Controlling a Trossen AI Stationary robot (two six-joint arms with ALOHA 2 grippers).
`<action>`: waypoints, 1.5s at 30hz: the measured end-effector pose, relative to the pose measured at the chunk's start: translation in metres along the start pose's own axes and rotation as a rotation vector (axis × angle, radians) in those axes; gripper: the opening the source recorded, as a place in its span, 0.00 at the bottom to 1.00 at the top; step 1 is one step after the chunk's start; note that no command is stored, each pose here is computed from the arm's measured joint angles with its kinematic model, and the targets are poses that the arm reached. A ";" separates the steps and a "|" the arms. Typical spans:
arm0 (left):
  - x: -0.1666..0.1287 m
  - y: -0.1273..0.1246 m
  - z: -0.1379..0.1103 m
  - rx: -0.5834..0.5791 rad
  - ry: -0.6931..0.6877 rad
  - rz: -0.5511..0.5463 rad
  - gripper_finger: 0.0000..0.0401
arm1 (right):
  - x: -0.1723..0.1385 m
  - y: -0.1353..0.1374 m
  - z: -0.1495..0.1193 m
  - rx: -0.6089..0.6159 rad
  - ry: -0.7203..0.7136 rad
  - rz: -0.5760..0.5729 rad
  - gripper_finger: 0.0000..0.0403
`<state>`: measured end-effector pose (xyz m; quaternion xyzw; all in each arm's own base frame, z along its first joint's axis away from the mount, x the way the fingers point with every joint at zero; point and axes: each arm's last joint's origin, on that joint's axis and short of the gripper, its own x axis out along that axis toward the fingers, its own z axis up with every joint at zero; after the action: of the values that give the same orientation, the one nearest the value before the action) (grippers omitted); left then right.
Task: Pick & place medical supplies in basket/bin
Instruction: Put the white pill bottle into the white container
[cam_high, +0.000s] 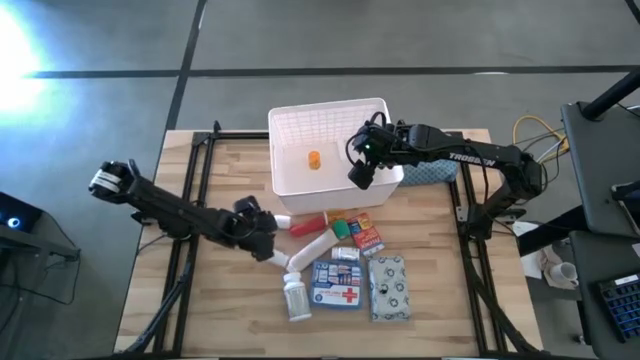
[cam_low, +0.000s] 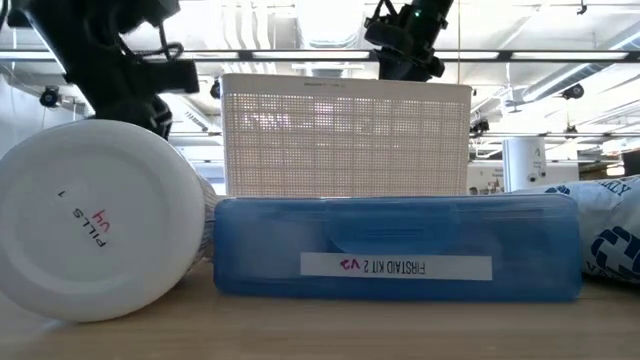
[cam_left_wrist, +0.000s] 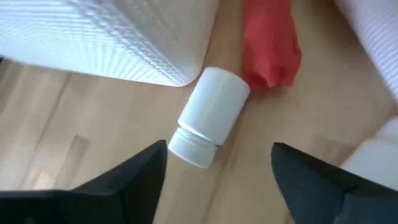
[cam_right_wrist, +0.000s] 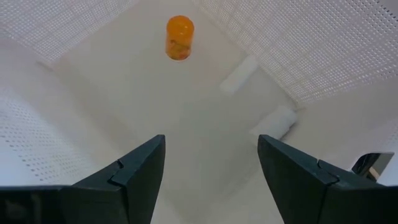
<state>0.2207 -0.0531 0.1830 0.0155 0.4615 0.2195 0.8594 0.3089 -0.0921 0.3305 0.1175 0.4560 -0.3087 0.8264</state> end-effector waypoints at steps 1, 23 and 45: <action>0.003 0.000 -0.001 0.029 0.001 -0.013 0.70 | 0.000 0.000 0.000 0.002 0.000 0.000 0.61; 0.047 0.031 -0.006 0.129 -0.015 -0.163 0.73 | 0.002 0.001 -0.001 0.070 -0.002 0.001 0.61; 0.038 0.028 -0.008 -0.052 0.117 -0.138 0.40 | 0.002 0.001 -0.001 0.077 -0.002 0.002 0.61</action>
<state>0.2221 -0.0147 0.1549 -0.0516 0.5050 0.1720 0.8442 0.3096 -0.0922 0.3281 0.1492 0.4429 -0.3254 0.8220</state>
